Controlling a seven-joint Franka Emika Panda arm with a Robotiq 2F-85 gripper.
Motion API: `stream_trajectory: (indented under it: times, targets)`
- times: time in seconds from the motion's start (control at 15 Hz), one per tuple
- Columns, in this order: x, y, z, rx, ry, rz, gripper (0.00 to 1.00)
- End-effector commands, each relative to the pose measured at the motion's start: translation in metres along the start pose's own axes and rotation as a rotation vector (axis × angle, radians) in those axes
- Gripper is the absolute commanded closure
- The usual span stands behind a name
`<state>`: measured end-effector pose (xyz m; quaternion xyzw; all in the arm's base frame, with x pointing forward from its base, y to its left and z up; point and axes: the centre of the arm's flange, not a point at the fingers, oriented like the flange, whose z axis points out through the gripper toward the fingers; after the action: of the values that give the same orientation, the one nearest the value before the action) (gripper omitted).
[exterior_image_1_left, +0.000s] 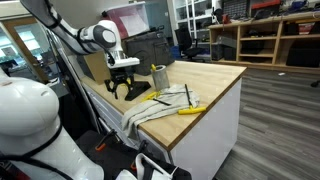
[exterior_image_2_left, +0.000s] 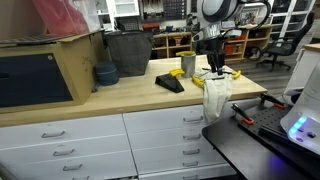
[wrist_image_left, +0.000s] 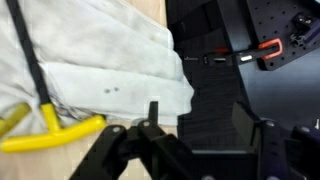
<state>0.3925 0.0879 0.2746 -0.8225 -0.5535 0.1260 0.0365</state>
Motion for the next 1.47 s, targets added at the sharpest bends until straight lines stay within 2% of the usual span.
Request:
stream_trajectory:
  times: [0.0, 0.2, 0.4, 0.73, 1.13, 1.27, 1.4]
  targets:
    - [-0.031, 0.074, -0.011, -0.013, 0.045, 0.204, 0.00]
    - [-0.042, 0.112, -0.012, -0.027, 0.090, 0.386, 0.00]
    - [-0.033, 0.132, -0.010, -0.041, 0.115, 0.560, 0.00]
    - [-0.017, 0.148, -0.002, -0.039, 0.120, 0.847, 0.00]
    - [-0.010, 0.148, 0.015, -0.044, 0.098, 1.203, 0.00]
    - [-0.003, 0.150, 0.013, -0.087, 0.094, 1.310, 0.00]
    - [0.008, 0.152, 0.007, -0.179, 0.085, 1.359, 0.00]
